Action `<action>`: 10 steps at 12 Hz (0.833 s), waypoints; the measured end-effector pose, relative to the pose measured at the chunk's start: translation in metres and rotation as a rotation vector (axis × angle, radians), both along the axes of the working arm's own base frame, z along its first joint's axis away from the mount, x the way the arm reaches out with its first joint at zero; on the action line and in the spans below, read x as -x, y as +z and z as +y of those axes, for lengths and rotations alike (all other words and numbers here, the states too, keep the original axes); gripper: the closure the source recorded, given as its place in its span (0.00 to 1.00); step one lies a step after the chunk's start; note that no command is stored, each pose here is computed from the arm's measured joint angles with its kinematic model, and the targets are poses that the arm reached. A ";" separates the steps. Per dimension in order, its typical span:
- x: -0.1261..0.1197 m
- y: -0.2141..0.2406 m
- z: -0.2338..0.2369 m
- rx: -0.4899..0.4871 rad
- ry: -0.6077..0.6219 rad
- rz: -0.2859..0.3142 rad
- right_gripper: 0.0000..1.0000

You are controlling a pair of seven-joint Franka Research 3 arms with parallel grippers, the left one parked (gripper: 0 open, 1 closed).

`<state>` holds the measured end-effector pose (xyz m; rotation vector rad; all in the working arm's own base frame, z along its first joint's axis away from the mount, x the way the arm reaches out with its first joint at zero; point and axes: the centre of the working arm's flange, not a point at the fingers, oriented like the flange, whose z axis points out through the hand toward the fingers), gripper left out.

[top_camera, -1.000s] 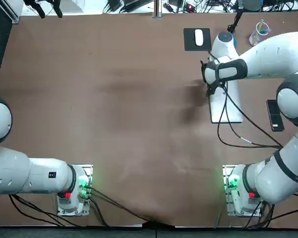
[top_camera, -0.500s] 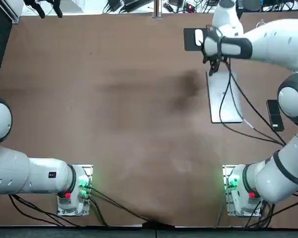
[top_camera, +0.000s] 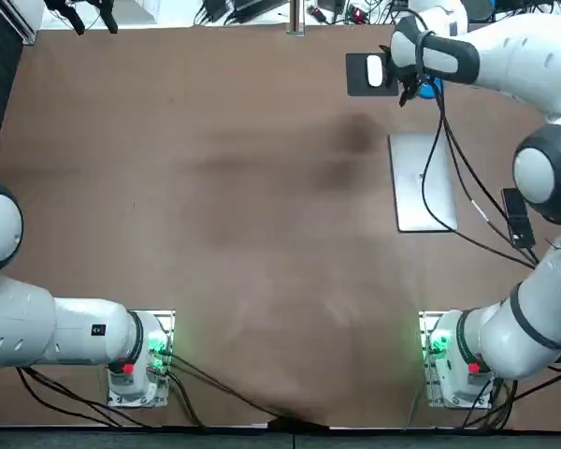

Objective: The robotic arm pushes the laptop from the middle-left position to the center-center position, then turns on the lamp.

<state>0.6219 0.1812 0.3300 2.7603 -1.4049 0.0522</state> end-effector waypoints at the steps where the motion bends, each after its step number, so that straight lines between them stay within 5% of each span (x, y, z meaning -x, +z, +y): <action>1: -0.009 -0.006 0.000 0.026 0.038 -0.008 0.27; 3: -0.027 -0.020 -0.002 0.101 0.110 -0.024 0.38; 6: -0.044 -0.037 -0.020 0.192 0.235 -0.020 0.78; 9: -0.054 -0.036 -0.042 0.209 0.387 -0.010 0.84; 10: -0.062 -0.031 -0.056 0.208 0.448 -0.035 0.93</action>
